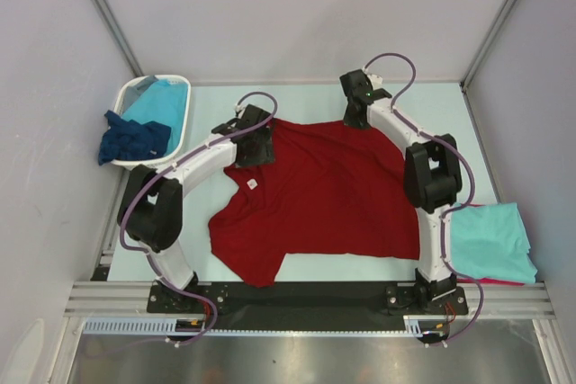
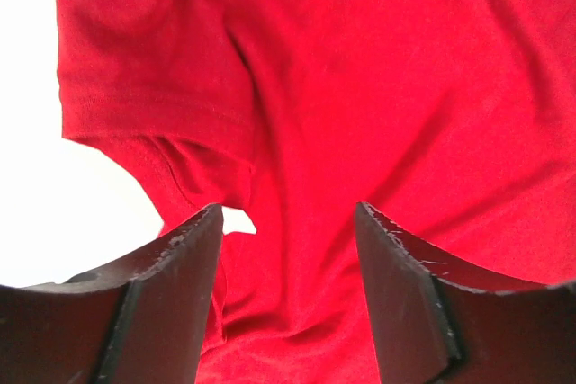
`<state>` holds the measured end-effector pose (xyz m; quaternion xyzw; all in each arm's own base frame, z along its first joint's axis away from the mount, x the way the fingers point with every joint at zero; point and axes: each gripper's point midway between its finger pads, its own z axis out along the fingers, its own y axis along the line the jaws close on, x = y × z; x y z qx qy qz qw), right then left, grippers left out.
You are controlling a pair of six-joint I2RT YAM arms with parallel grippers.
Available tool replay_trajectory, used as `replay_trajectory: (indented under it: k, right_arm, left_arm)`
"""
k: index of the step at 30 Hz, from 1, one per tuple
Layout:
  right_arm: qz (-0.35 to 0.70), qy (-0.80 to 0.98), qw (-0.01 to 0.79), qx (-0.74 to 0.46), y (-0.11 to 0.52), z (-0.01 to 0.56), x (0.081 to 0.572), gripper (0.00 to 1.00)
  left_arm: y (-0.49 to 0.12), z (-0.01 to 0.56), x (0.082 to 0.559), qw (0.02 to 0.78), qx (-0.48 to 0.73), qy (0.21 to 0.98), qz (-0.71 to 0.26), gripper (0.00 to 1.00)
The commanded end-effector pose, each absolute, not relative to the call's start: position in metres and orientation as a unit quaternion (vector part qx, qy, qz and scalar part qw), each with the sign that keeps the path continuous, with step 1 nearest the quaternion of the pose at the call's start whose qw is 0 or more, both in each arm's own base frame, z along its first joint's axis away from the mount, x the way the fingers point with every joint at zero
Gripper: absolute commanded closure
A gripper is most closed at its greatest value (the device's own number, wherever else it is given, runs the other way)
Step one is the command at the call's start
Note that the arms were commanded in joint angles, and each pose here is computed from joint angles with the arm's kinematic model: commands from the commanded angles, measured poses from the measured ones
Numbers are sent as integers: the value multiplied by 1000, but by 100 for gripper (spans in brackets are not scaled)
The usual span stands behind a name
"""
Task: Fold and stack the t-shirts
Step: Flatten out the tshirt
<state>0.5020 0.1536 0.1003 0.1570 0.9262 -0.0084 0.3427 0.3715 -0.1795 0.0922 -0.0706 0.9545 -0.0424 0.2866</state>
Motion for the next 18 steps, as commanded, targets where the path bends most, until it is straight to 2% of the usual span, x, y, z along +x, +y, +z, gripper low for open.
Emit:
replay_trajectory:
  k: [1, 7, 18]
  right_arm:
    - [-29, 925, 343, 164, 136, 99, 533, 82]
    - [-31, 921, 352, 166, 126, 100, 559, 81]
    - [-58, 933, 314, 164, 110, 53, 565, 82]
  left_arm:
    - [-190, 111, 362, 312, -63, 946, -66, 35]
    - [-194, 108, 338, 304, -45, 949, -67, 37]
    - [-196, 96, 321, 285, -29, 956, -67, 40]
